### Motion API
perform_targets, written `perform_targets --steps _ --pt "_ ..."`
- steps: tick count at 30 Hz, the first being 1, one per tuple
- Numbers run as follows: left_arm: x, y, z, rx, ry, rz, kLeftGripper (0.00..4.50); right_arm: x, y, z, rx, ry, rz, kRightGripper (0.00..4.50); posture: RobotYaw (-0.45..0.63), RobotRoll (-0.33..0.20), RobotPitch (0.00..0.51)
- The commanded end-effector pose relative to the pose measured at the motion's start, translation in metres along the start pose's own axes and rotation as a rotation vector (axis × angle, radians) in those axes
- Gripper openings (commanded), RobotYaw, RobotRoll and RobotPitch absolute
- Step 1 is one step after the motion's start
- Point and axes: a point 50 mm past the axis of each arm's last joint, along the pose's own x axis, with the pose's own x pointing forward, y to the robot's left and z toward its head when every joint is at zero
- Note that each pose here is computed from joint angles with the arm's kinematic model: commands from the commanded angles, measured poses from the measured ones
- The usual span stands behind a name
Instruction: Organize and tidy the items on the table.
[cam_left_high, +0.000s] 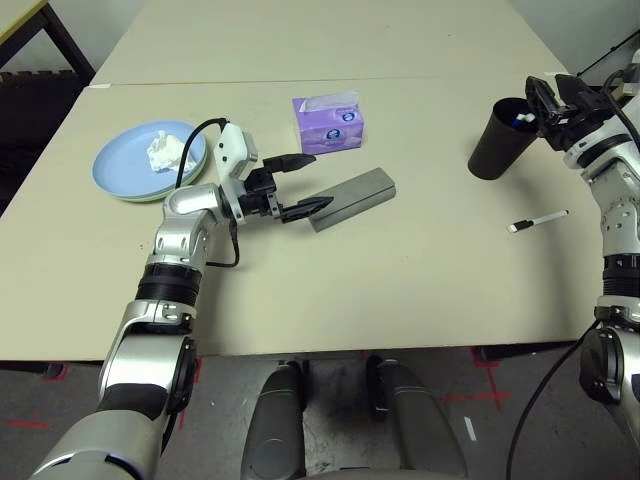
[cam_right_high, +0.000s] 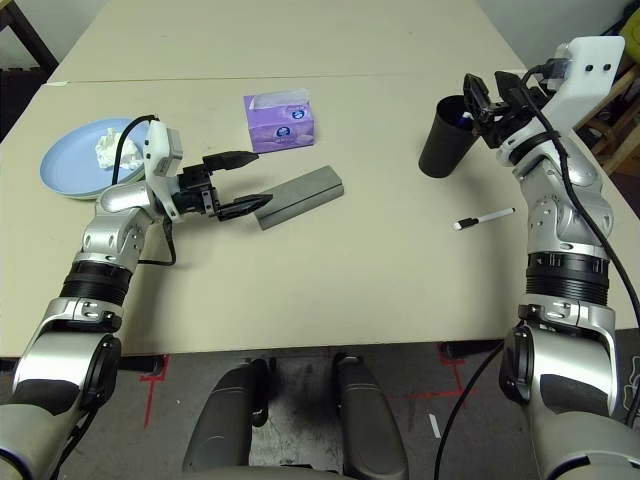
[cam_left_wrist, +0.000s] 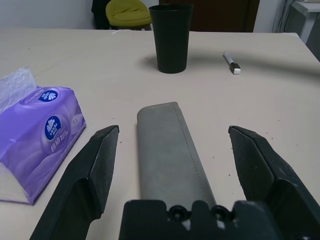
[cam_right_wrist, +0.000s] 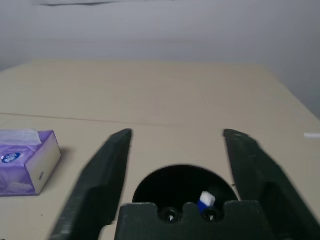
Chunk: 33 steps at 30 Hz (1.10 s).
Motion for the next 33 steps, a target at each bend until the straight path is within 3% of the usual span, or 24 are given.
perform_targets --steps 1,5,7,13,17,22,33 --pt "0.001 -0.003 0.000 0.015 0.014 -0.025 4.50 0.005 0.012 0.024 -0.007 -0.105 0.203 4.46 0.07 0.000 0.202" --pt "0.002 -0.004 -0.001 0.027 0.023 -0.029 4.50 0.004 0.036 0.019 -0.133 -0.001 0.534 4.46 0.07 0.000 0.200" --pt "0.002 -0.005 -0.001 0.034 0.025 -0.031 4.50 0.000 0.041 0.010 -0.269 0.102 0.690 4.46 0.08 0.000 0.200" --pt "0.003 -0.008 0.002 0.040 -0.017 -0.038 4.50 -0.014 0.028 -0.018 -0.619 0.460 1.026 4.46 0.09 0.000 0.204" --pt "0.003 -0.010 0.002 0.037 -0.022 -0.040 4.50 -0.021 0.006 -0.032 -0.855 0.740 1.122 4.46 0.10 0.000 0.208" --pt "-0.001 -0.012 0.002 0.035 -0.015 -0.034 4.50 -0.022 -0.006 -0.037 -1.030 0.942 1.212 4.46 0.12 0.000 0.214" --pt "-0.003 -0.011 0.003 0.031 -0.003 -0.023 4.50 -0.022 -0.010 -0.041 -1.178 1.035 1.306 4.46 0.12 0.000 0.232"
